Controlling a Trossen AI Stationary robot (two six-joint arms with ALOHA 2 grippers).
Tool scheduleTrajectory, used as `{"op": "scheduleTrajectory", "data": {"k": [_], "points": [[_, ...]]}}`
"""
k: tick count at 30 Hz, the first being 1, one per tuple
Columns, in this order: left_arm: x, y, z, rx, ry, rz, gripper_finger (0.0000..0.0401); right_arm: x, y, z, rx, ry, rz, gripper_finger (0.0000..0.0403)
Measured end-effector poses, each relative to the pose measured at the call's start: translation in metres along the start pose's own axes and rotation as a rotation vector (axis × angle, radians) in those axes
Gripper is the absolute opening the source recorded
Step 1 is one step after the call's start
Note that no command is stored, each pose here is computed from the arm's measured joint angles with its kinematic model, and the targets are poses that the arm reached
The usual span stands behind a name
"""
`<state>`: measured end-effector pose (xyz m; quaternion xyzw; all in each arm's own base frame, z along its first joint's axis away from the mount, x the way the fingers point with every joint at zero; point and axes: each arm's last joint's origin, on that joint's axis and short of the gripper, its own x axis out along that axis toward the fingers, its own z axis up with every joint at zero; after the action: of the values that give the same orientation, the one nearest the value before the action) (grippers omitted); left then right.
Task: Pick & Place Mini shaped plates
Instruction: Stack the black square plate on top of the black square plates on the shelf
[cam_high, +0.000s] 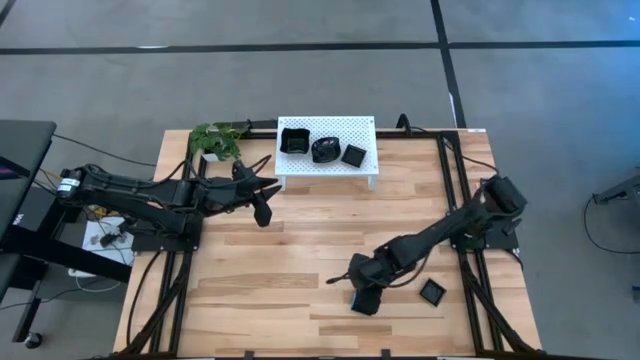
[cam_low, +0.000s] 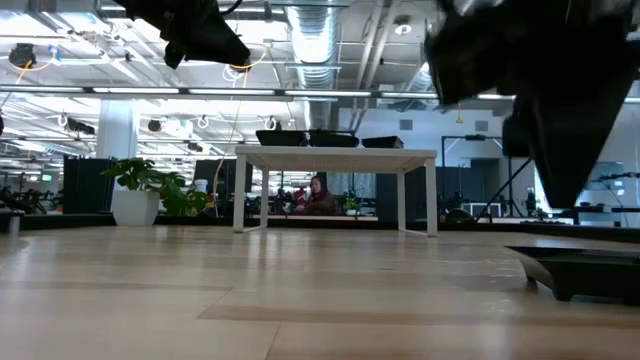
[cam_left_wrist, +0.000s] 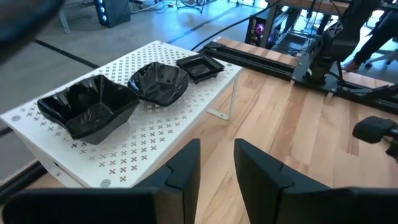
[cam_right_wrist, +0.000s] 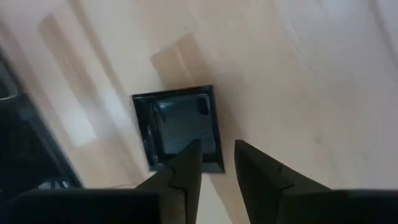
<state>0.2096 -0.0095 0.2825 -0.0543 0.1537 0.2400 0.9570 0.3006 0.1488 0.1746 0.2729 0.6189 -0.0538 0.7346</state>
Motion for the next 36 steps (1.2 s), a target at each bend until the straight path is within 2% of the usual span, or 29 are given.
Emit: {"op": "scheduleTrajectory", "data": {"k": [6,11,20,23,29,36], "points": [[0.0,0.0,0.0,0.015,0.001,0.0,0.0099,0.02,-0.005,0.012,0.029,0.072,0.051,0.0091],[0.0,0.0,0.0,0.009,-0.001,0.0,0.0099,0.031,-0.012,0.016,0.05,0.096,0.023,0.0091],[0.0,0.0,0.0,0.006,0.0,0.0,0.0099,0.034,-0.01,0.016,-0.021,0.09,0.033,0.0089],[0.0,0.0,0.0,0.007,0.001,0.001,0.0099,0.034,-0.01,0.016,-0.064,0.087,0.034,0.007],[0.0,0.0,0.0,0.007,0.001,0.001,0.0099,0.033,-0.012,0.02,-0.14,0.08,0.052,0.0007],[0.0,0.0,0.0,0.008,0.003,0.001,0.0099,0.018,-0.018,0.032,-0.158,0.134,0.111,0.0008]]}}
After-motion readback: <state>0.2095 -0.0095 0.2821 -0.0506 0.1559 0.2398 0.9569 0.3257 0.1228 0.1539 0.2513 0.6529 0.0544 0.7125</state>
